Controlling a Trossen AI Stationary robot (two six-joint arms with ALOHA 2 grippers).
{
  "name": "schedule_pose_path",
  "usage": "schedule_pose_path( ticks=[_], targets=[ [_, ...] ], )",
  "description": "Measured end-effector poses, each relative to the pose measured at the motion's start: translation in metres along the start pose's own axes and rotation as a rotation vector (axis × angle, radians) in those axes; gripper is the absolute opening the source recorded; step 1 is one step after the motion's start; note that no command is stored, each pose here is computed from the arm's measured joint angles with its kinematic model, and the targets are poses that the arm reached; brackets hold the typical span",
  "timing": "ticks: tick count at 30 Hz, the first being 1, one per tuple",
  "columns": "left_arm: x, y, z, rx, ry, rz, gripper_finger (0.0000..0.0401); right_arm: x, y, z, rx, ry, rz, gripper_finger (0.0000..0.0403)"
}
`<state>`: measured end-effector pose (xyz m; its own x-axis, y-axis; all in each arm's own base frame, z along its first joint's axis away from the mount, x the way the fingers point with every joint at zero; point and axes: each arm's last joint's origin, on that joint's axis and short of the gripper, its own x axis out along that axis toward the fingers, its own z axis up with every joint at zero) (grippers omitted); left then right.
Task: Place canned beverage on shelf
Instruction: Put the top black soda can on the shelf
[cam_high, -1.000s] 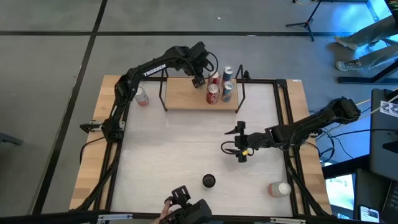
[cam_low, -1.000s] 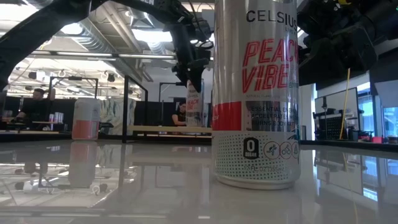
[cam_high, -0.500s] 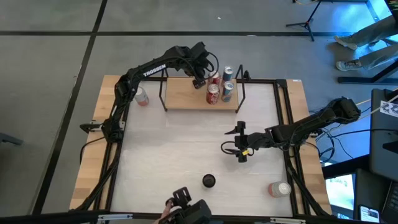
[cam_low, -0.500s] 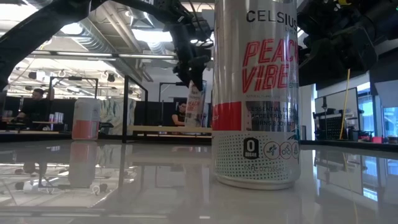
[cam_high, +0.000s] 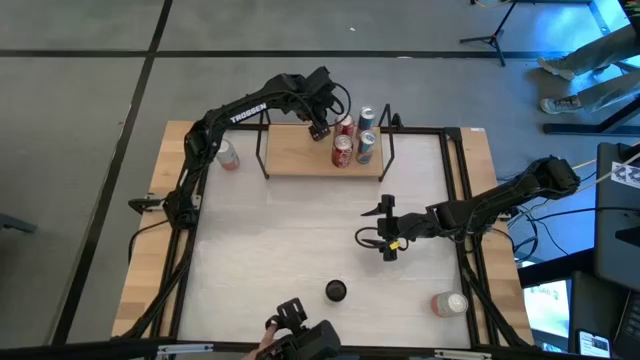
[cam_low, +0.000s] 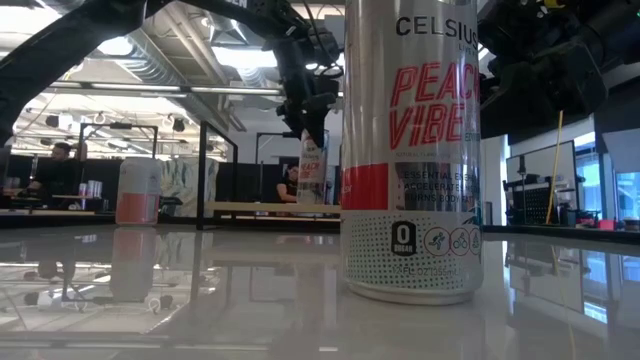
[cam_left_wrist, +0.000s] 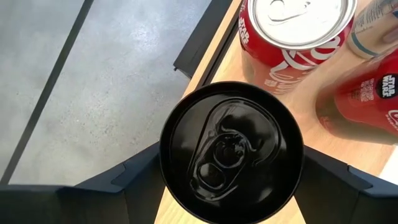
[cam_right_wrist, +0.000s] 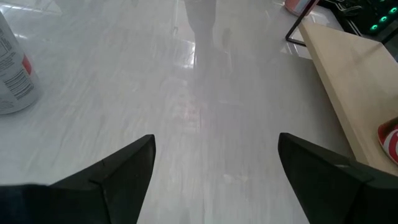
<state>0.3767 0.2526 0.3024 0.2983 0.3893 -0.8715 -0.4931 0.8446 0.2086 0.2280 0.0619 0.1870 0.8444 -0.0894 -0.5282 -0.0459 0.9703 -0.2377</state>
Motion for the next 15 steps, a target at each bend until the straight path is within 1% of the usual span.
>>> schedule_pose_path(
  ticks=[3, 8, 15],
  targets=[
    [0.0, -0.0002, 0.0002, 0.0, -0.003, -0.007, 0.0274, 0.0, 0.0, -0.0001, 0.0, 0.0, 0.0, 0.0337],
    [0.0001, -0.0006, 0.0005, -0.003, -0.013, -0.057, 0.0247, 0.0, 0.0, -0.0001, 0.0, 0.0, 0.0, 0.0337],
    [-0.0001, -0.0026, 0.0008, -0.012, -0.02, -0.12, 0.0242, 0.0, 0.0, 0.0, 0.0, 0.0, 0.0, 0.0337]
  ],
)
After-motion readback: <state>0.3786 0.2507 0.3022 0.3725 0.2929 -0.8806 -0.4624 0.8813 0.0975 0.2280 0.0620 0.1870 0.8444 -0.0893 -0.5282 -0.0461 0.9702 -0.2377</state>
